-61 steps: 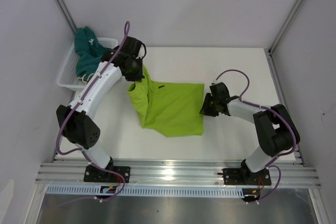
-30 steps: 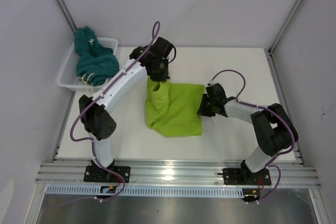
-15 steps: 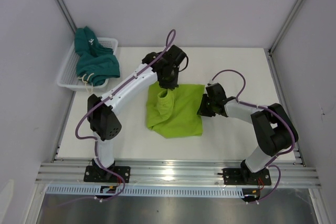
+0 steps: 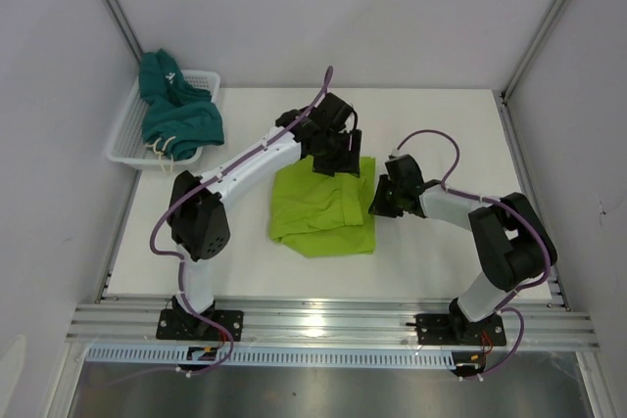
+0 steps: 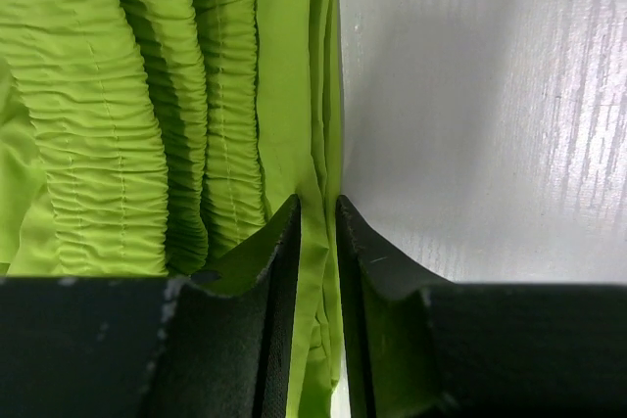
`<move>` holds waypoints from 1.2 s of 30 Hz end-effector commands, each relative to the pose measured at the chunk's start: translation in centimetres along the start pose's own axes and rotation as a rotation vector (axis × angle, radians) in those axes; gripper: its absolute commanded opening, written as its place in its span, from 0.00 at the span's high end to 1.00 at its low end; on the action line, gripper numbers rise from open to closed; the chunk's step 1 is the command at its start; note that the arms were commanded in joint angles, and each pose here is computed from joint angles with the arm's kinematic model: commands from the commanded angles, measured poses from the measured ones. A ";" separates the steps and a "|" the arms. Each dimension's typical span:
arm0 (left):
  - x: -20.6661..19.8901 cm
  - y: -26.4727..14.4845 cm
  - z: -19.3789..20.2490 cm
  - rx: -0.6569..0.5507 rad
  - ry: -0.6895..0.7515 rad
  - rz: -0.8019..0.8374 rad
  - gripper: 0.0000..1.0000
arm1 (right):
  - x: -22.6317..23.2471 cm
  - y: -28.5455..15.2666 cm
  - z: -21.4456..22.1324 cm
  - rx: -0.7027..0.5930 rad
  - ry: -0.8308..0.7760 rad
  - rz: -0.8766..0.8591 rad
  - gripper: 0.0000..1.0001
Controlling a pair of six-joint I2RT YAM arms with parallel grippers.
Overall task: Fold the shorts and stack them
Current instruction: Fold the shorts
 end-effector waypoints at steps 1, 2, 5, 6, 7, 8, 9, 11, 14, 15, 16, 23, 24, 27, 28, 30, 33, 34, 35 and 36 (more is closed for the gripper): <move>-4.4 0.0 -0.2 0.025 -0.041 0.296 0.32 | -0.4 -0.2 -0.3 -0.010 0.006 0.016 0.76; -4.8 -0.1 -0.5 0.011 -0.043 0.323 0.32 | -0.5 -0.1 -0.2 -0.009 0.011 0.019 0.76; -4.9 -1.6 -1.3 -0.027 -0.038 0.325 0.30 | -0.9 -0.4 -0.3 -0.016 0.025 0.022 0.75; -4.6 -2.0 -1.5 -0.034 -0.034 0.321 0.30 | -0.8 -0.8 -0.6 -0.030 0.028 0.015 0.74; -4.7 -3.1 -1.7 -0.038 -0.030 0.344 0.28 | -0.8 -1.0 -0.7 -0.034 0.030 0.008 0.73; -4.0 -3.3 -2.0 -0.039 -0.039 0.342 0.28 | -0.9 -1.3 -0.9 -0.040 0.034 0.006 0.71; -3.7 -3.6 -2.1 -0.046 -0.037 0.347 0.28 | -0.8 -1.6 -1.2 -0.047 0.036 -0.001 0.71; -2.4 -4.6 -2.2 -0.062 -0.049 0.340 0.27 | -0.4 -2.5 -1.7 -0.068 0.037 -0.023 0.69; -0.5 -6.0 -2.1 -0.092 -0.065 0.344 0.27 | 0.2 -3.9 -2.6 -0.101 0.039 -0.070 0.62; -0.2 -6.5 -2.4 -0.117 -0.064 0.356 0.27 | 0.6 -4.3 -2.8 -0.106 0.040 -0.094 0.60; 0.6 -6.4 -2.0 -0.114 -0.069 0.346 0.27 | 1.1 -5.0 -3.3 -0.126 0.037 -0.118 0.55; 4.4 -7.9 -0.3 -0.166 -0.081 0.328 0.26 | 3.0 -5.8 -4.9 -0.140 0.034 -0.290 0.41; 4.5 -7.8 -0.1 -0.162 -0.075 0.335 0.26 | 3.0 -5.6 -4.9 -0.137 0.038 -0.304 0.41; 5.6 -6.8 1.2 -0.151 -0.063 0.312 0.26 | 3.1 -4.5 -4.6 -0.106 0.067 -0.351 0.41; 6.1 -6.1 1.8 -0.143 -0.060 0.294 0.26 | 3.1 -4.3 -4.5 -0.099 0.076 -0.361 0.41; 6.7 -5.0 2.4 -0.133 -0.056 0.285 0.26 | 3.3 -3.6 -4.2 -0.094 0.093 -0.390 0.41; 7.0 -3.3 3.3 -0.120 -0.042 0.286 0.27 | 3.2 -2.6 -3.5 -0.074 0.110 -0.426 0.41; 7.4 -2.3 4.1 -0.097 -0.039 0.269 0.27 | 3.2 -2.4 -3.3 -0.067 0.123 -0.432 0.41; 7.3 -1.9 4.1 -0.105 -0.030 0.273 0.27 | 3.2 -2.2 -3.4 -0.074 0.123 -0.446 0.41; 7.4 -1.4 4.3 -0.101 -0.026 0.271 0.27 | 3.1 -1.8 -3.0 -0.061 0.130 -0.442 0.41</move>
Point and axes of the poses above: each gripper's point midway between its finger pads, its own y axis out along the fingers, its own x axis along the line the jaws close on, z = x × y, the point moved 5 cm from there along -y, back along the fingers, and after that the axes turned 12 degrees about -y, right-handed, at the moved point
